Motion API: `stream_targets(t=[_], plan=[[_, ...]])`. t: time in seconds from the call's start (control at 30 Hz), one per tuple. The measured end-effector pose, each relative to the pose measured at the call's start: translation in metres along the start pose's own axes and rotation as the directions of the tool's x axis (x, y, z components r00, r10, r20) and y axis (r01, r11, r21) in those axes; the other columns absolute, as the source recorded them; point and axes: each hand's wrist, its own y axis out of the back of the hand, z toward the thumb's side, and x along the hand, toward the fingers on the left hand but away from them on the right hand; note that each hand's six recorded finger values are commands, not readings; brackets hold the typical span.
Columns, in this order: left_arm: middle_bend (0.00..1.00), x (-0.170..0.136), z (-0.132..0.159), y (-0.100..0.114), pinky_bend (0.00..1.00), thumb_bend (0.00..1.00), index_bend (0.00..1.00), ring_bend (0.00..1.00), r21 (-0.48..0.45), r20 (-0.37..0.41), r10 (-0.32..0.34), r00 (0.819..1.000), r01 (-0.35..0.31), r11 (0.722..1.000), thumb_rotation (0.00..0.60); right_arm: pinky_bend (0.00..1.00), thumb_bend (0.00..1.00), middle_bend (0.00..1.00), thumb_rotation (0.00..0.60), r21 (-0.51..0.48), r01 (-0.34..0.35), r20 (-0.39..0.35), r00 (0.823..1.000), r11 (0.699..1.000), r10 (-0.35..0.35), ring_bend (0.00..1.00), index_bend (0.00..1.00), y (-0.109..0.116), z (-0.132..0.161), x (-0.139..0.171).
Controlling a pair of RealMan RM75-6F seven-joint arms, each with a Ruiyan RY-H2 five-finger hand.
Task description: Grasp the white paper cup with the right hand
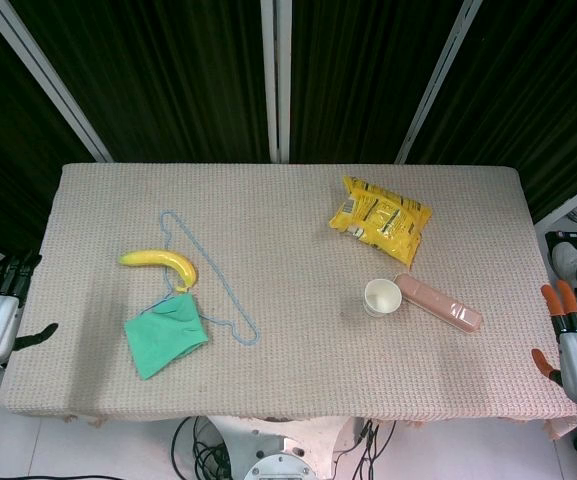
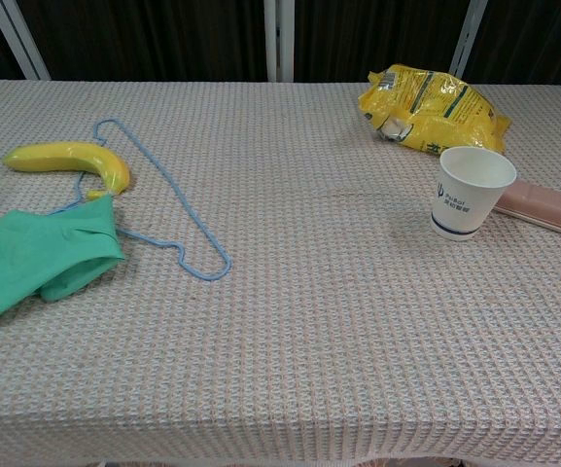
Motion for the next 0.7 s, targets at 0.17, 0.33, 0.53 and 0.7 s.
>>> stream_targets(t=[0.17,0.33,0.53,0.7], plan=[[0.0,-0.001,0.003,-0.003,0.0,0.13,0.03,0.0,0.003,0.024,-0.022,0.999,0.022,1.0,0.6,0.0,0.15,0.0,0.6,0.008,-0.001,-0.01,1.0,1.0,0.001,0.0,0.0,-0.003,0.004,-0.003],[0.0,-0.003,0.006,-0.002,0.0,0.13,0.03,0.0,-0.015,0.045,-0.026,0.999,0.027,1.0,0.6,0.0,0.15,0.0,0.6,0.028,-0.008,-0.024,1.0,1.0,0.009,0.0,0.0,-0.006,0.008,-0.003],[0.0,-0.001,0.008,-0.002,0.0,0.13,0.03,0.0,-0.02,0.054,-0.031,0.998,0.032,0.999,0.6,0.0,0.15,0.0,0.6,0.075,-0.018,-0.07,0.997,0.997,0.023,0.0,0.0,-0.005,0.022,-0.012],[0.0,-0.002,0.009,0.001,0.0,0.13,0.03,0.0,-0.021,0.058,-0.024,0.998,0.025,0.999,0.6,0.0,0.15,0.0,0.6,0.186,-0.023,-0.141,0.989,0.982,0.05,0.0,0.0,-0.003,0.048,-0.026]])
